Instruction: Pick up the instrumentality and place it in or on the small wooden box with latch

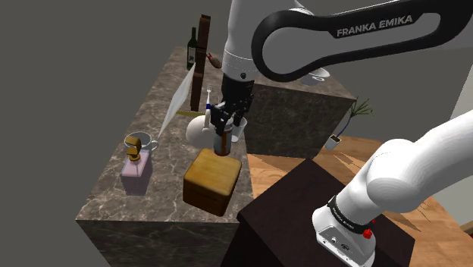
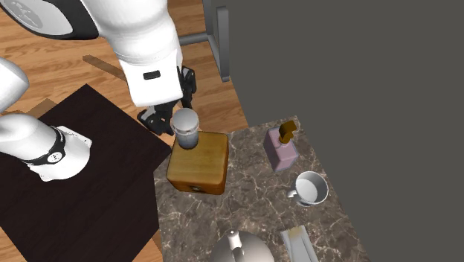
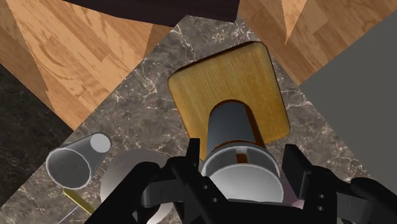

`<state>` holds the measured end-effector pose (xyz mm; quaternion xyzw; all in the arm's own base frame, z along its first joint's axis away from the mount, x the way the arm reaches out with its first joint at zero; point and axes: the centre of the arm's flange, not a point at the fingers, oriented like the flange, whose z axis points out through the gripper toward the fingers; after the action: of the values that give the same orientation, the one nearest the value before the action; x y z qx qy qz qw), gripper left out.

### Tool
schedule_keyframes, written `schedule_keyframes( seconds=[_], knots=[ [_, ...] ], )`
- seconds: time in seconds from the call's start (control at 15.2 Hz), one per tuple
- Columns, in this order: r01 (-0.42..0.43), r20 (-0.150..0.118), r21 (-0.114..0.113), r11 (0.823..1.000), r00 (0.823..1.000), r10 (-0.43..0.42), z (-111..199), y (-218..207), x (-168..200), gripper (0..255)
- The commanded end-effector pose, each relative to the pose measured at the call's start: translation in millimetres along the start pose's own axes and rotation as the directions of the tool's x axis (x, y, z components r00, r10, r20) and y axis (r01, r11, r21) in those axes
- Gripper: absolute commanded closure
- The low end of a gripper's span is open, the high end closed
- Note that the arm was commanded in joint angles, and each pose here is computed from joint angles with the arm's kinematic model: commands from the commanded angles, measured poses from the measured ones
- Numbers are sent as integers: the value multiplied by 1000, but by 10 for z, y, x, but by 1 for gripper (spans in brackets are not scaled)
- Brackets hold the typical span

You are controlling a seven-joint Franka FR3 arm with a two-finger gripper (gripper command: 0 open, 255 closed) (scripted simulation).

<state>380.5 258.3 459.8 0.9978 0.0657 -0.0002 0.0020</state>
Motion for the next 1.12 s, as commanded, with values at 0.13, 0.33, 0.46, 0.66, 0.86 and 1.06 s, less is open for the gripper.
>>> schedule_keyframes(
  seconds=[0.13,0.33,0.46,0.66,0.86,1.06],
  knots=[
    [0,-1,0,1000,1000,0,209,7,-4,255],
    [0,-1,0,1000,1000,0,368,7,-4,255],
    [0,-1,0,1000,1000,0,473,6,-4,255],
    [0,-1,0,1000,1000,0,632,5,-4,255],
    [0,-1,0,1000,1000,0,790,5,-4,255],
    [0,-1,0,1000,1000,0,948,4,-4,255]
  ],
)
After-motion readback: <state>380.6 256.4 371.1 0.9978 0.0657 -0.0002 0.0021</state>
